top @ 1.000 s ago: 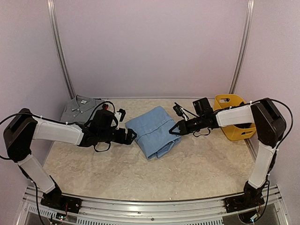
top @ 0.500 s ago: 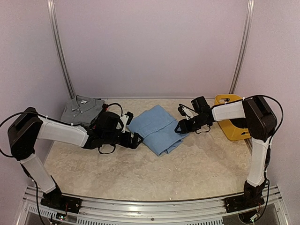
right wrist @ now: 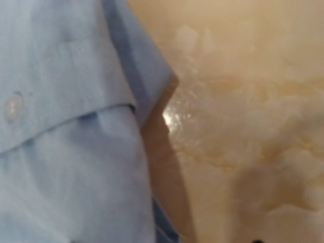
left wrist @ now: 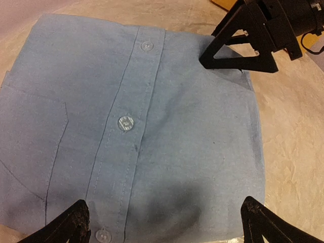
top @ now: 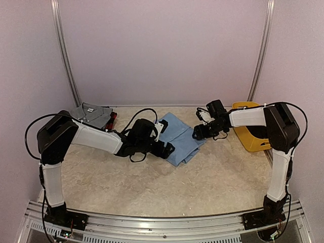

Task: Fold and stack the long sleeve shirts
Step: Adjust the square-folded shirt at the center of the board.

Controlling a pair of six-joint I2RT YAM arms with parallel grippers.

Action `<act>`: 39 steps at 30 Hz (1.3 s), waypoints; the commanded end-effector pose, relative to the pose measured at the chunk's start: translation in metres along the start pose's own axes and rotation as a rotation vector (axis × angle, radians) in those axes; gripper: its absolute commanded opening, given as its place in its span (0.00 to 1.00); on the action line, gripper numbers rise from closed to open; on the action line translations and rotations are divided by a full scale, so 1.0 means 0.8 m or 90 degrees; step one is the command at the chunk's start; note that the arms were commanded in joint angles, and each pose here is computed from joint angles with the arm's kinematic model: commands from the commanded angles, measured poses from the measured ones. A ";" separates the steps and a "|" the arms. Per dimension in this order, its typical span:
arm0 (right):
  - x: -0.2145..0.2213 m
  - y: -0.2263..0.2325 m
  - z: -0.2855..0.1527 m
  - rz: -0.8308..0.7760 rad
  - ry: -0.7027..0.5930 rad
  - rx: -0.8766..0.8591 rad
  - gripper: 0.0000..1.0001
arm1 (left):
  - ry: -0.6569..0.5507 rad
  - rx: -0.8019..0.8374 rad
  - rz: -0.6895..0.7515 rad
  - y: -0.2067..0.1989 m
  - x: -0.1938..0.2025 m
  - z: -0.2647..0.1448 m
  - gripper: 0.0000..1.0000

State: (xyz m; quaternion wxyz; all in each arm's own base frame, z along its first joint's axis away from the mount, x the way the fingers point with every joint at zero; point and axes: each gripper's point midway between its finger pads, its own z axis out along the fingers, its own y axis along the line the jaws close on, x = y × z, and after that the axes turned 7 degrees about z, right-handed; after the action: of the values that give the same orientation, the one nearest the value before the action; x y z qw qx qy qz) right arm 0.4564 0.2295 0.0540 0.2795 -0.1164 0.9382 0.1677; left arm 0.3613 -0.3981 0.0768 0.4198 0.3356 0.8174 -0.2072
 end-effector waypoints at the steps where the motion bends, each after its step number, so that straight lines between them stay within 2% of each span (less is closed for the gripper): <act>1: -0.022 0.016 -0.019 -0.011 -0.029 -0.036 0.73 | 0.030 -0.050 0.056 -0.001 0.013 0.027 0.99; 6: -0.041 0.036 -0.016 -0.027 -0.052 -0.090 0.87 | 0.061 -0.078 0.070 0.005 0.045 0.038 0.99; 9: -0.049 0.045 -0.010 -0.034 -0.054 -0.116 0.90 | 0.084 -0.081 0.084 0.002 0.066 0.044 0.99; 19: -0.050 0.050 -0.012 -0.028 -0.049 -0.140 0.92 | 0.109 -0.021 0.138 -0.035 0.118 0.016 0.98; 29: -0.003 0.072 -0.035 -0.017 -0.010 -0.208 0.92 | 0.115 0.058 0.230 -0.094 0.163 -0.064 0.96; 33: 0.010 0.092 -0.051 -0.026 -0.006 -0.230 0.92 | 0.076 0.059 0.239 -0.110 0.153 -0.097 0.99; 39: 0.024 0.123 -0.062 -0.025 0.009 -0.284 0.92 | -0.059 -0.008 0.154 -0.094 0.078 -0.143 0.99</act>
State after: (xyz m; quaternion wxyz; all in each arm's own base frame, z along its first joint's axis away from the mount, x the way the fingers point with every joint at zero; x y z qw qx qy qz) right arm 0.4000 0.2814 0.0886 0.2441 -0.1806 0.8945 0.3282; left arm 0.2006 -0.3626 0.0456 0.4104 0.4920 0.7517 -0.1560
